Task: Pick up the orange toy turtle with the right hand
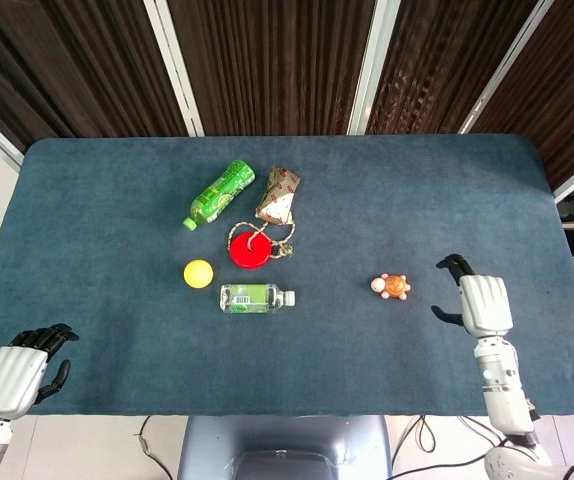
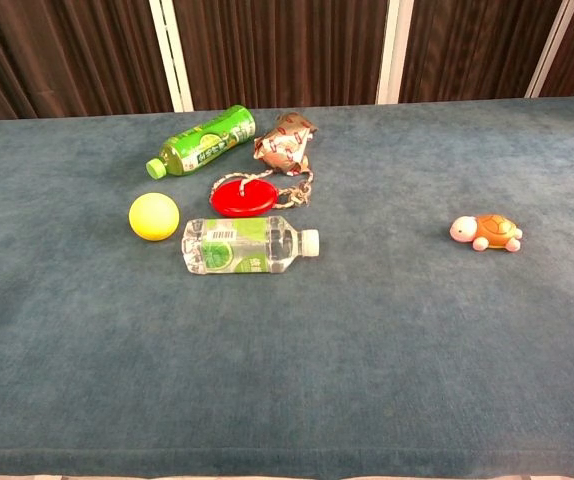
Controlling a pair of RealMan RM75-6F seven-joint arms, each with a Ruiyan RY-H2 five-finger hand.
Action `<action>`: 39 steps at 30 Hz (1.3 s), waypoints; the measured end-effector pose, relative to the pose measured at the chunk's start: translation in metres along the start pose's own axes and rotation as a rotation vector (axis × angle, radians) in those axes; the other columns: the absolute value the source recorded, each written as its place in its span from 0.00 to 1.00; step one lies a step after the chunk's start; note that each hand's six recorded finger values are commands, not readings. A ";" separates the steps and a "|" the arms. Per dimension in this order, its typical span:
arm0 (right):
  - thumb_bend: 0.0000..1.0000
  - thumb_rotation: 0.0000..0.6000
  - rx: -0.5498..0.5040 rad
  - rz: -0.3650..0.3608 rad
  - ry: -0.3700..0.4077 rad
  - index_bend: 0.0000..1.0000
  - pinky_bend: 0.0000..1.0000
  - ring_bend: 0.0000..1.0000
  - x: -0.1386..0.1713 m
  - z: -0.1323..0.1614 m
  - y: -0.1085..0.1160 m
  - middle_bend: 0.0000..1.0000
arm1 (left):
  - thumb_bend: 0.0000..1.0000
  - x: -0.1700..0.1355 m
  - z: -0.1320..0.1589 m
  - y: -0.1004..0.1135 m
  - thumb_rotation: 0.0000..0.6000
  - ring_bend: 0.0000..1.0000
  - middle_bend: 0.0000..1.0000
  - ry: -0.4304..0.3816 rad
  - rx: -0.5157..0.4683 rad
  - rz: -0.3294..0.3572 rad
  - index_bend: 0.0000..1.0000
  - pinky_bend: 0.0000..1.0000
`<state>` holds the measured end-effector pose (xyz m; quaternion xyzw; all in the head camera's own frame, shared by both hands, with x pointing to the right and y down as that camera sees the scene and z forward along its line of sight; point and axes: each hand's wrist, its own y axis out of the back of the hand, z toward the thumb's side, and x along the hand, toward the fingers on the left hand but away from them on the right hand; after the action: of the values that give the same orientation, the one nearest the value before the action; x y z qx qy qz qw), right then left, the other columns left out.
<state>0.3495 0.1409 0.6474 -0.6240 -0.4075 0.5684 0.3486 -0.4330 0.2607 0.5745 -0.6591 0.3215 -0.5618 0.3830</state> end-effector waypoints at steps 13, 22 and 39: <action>0.21 1.00 -0.021 0.088 -0.011 0.46 1.00 0.99 -0.035 0.018 -0.044 0.37 | 0.49 0.000 -0.002 -0.001 1.00 0.32 0.27 0.007 0.002 -0.008 0.35 0.36; 0.21 1.00 -0.057 0.107 -0.021 0.48 1.00 0.99 -0.049 0.023 -0.060 0.39 | 0.49 0.001 -0.004 -0.003 1.00 0.32 0.27 0.014 -0.002 -0.022 0.35 0.36; 0.21 1.00 -0.096 0.156 -0.003 0.49 1.00 0.99 -0.058 0.039 -0.089 0.40 | 0.49 0.001 -0.005 -0.003 1.00 0.32 0.27 0.010 -0.005 -0.025 0.35 0.36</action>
<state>0.2995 0.1254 0.7475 -0.6689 -0.3848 0.5748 0.2723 -0.4376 0.2607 0.5778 -0.6611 0.3165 -0.5690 0.3728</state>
